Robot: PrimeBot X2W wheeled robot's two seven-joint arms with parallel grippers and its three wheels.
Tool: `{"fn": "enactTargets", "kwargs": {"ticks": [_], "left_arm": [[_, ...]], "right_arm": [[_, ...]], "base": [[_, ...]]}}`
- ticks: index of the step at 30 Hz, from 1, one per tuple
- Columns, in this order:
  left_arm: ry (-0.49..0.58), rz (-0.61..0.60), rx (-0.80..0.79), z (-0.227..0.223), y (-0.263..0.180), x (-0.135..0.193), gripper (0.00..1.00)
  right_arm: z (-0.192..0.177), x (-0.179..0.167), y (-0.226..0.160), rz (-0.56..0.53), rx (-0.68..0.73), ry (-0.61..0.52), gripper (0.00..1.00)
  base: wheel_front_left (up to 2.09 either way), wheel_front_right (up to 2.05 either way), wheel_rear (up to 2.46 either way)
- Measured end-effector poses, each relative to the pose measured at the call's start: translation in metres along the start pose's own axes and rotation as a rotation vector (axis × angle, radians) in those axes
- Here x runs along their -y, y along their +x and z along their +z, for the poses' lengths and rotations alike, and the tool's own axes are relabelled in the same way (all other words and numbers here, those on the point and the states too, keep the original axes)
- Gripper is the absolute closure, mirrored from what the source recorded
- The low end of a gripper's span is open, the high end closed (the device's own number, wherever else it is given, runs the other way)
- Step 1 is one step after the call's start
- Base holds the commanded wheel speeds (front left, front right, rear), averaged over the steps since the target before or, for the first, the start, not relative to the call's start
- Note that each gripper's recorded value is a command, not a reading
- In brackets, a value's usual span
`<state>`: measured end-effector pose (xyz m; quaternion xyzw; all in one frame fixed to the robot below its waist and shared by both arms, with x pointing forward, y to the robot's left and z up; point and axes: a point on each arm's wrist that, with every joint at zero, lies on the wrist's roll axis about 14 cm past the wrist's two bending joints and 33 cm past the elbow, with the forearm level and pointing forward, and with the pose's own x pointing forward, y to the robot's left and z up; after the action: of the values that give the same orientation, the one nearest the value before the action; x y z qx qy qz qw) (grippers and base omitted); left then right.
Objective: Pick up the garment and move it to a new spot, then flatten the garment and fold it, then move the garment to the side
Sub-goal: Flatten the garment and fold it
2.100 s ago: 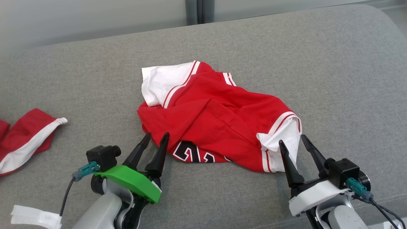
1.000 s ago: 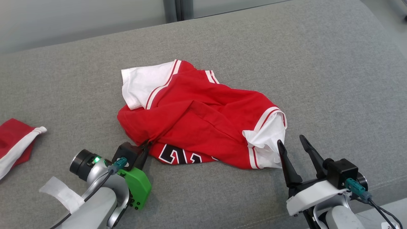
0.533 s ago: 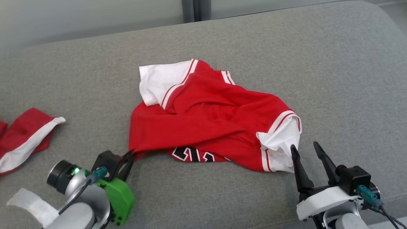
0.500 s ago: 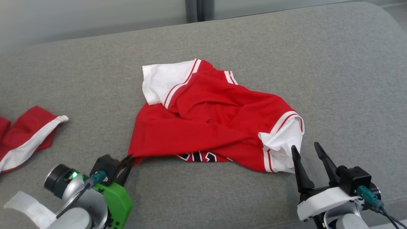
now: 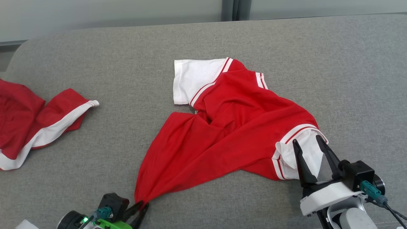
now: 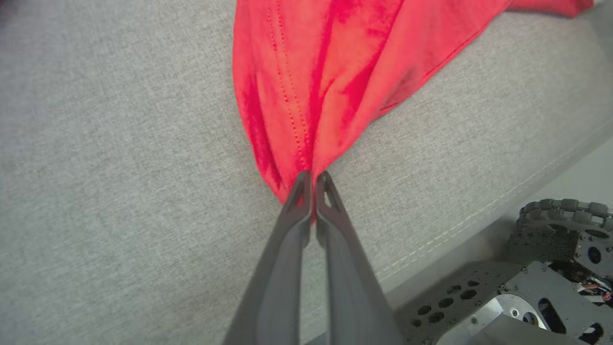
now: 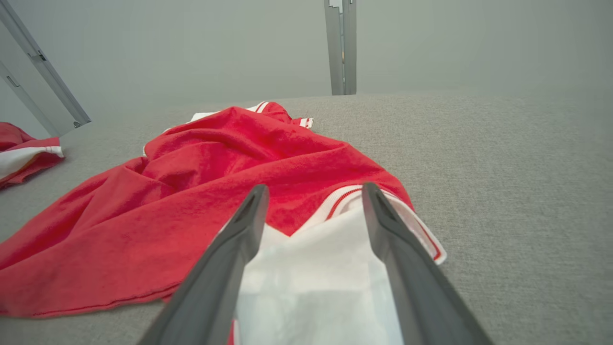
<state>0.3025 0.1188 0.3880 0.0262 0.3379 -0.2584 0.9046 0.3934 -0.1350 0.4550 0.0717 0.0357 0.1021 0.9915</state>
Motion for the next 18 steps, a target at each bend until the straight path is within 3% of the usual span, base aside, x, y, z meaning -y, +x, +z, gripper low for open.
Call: {"fn": "enactTargets", "kwargs": {"ticks": [4, 5, 7, 12, 18], "left_arm": [[-0.051, 0.019, -0.003, -0.001, 0.001, 0.000, 0.00], [-0.143, -0.017, 0.118, 0.035, 0.003, 0.014, 0.00], [-0.184, -0.103, 0.232, 0.070, 0.000, 0.040, 0.00], [-0.184, -0.301, 0.351, 0.118, -0.001, 0.091, 0.00], [-0.165, -0.478, 0.362, 0.140, 0.020, 0.139, 0.00]], "right_arm": [[0.009, 0.007, -0.002, -0.009, 0.022, -0.024, 0.00], [0.016, 0.012, -0.003, -0.023, 0.044, -0.034, 0.00], [0.027, 0.019, -0.005, -0.043, 0.075, -0.046, 0.00], [0.050, 0.047, -0.014, -0.118, 0.134, -0.106, 0.00], [0.070, 0.084, -0.031, -0.225, 0.171, -0.177, 0.00]], "base": [[0.00, 0.00, 0.00], [0.00, 0.00, 0.00], [0.00, 0.00, 0.00], [0.00, 0.00, 0.00], [0.00, 0.00, 0.00]]}}
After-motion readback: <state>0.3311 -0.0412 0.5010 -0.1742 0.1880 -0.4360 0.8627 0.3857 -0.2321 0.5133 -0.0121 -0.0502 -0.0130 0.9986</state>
